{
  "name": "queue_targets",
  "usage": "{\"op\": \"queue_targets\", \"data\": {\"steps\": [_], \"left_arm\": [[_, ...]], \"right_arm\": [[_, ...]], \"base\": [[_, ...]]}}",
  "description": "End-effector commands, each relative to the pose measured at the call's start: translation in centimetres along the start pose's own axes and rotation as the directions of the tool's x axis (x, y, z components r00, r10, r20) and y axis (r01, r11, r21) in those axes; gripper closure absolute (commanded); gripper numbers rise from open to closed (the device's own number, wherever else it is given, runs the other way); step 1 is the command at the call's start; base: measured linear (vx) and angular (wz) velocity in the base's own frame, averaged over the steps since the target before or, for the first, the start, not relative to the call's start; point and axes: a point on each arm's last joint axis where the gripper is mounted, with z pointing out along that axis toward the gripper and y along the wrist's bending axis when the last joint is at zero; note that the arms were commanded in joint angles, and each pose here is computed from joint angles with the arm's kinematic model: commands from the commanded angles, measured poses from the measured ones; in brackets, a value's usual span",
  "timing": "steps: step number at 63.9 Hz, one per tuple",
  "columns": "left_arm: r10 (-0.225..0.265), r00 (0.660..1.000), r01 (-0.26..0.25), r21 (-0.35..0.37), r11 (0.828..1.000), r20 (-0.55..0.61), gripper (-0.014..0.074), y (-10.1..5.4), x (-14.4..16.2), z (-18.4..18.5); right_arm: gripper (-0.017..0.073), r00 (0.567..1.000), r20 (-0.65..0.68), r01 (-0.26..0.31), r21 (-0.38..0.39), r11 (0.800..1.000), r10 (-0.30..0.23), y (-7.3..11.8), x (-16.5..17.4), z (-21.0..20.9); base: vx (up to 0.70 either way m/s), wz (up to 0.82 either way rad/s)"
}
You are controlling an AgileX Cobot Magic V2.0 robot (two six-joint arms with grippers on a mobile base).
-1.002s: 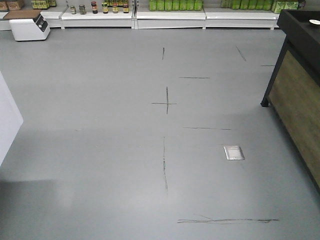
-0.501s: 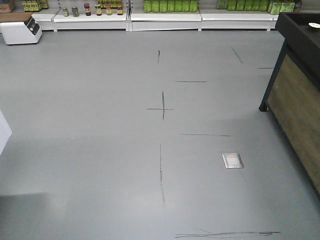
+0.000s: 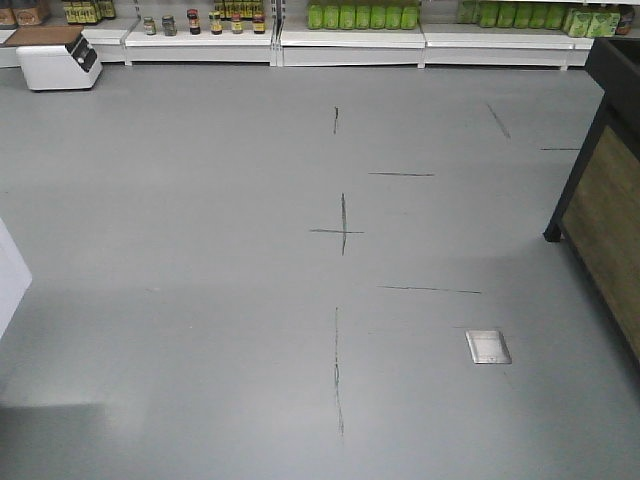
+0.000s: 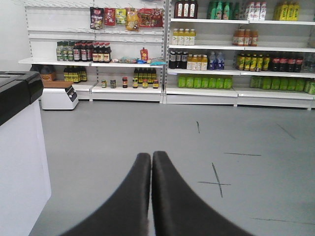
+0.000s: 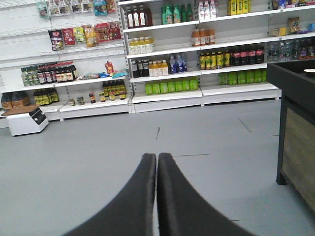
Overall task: Pick three apples into basket with both arms
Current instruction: 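Drive the base forward across the floor toward the fruit tables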
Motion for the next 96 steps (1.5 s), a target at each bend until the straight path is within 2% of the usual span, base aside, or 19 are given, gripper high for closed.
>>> {"op": "queue_targets", "data": {"steps": [1,53,96], "left_arm": [[-0.012,0.998,0.012,0.009,1.000,0.058,0.0600,-0.03,0.10,0.00],[-0.012,0.998,0.012,0.009,1.000,0.058,0.0600,-0.03,0.10,0.00],[-0.012,0.998,0.012,0.009,1.000,0.058,0.0600,-0.03,0.10,0.00]], "right_arm": [[0.0564,0.998,0.065,0.020,-0.004,1.000,-0.019,0.03,-0.23,-0.05],[0.0564,0.998,0.065,0.020,-0.004,1.000,-0.019,0.03,-0.23,-0.05],[0.0564,0.998,0.065,0.020,-0.004,1.000,-0.019,0.03,-0.23,-0.05]], "base": [[0.17,0.00],[0.20,-0.02],[0.21,-0.23]]}}
